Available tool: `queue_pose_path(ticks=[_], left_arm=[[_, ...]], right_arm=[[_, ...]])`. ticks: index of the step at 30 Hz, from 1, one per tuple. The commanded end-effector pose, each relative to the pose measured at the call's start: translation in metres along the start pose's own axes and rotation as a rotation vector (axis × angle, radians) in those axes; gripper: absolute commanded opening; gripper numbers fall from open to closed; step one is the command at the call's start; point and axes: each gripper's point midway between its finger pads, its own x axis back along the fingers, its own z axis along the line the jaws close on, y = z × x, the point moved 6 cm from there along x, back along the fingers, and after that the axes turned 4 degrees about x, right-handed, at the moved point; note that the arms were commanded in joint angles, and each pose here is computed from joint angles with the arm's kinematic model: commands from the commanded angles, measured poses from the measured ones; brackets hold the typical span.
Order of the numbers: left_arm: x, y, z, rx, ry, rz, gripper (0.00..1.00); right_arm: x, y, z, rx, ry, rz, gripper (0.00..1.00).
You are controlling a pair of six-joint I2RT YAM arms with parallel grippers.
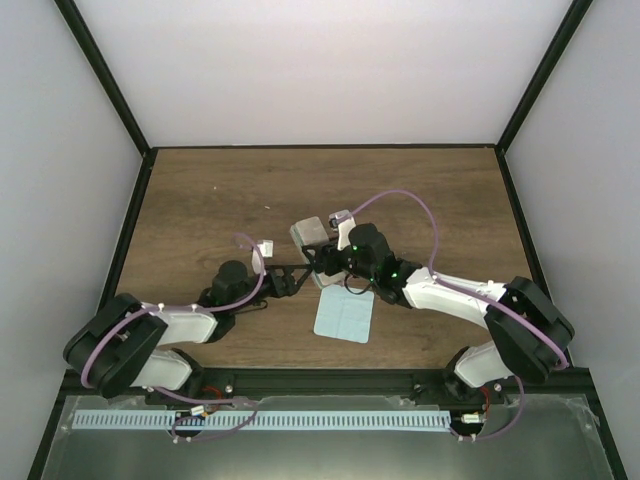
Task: Organize the sunglasses
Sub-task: Open the sunglasses case.
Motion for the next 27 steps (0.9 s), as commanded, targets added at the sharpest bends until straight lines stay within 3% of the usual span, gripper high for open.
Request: queue_pose_path(ticks=[1, 14, 27], left_arm=[[-0.005, 0.008, -0.012, -0.025, -0.055, -0.021, 1.00], [-0.001, 0.016, 0.009, 0.012, 0.126, -0.105, 1.00], [-0.009, 0.012, 0.032, 0.059, 0.254, -0.088, 1.00]], right_arm=[[0.007, 0.024, 0.014, 0.003, 0.062, -0.083, 0.50], [0.014, 0.025, 0.019, 0.007, 0.097, -0.087, 0.49], [0.031, 0.031, 0.027, 0.008, 0.156, -0.132, 0.49]])
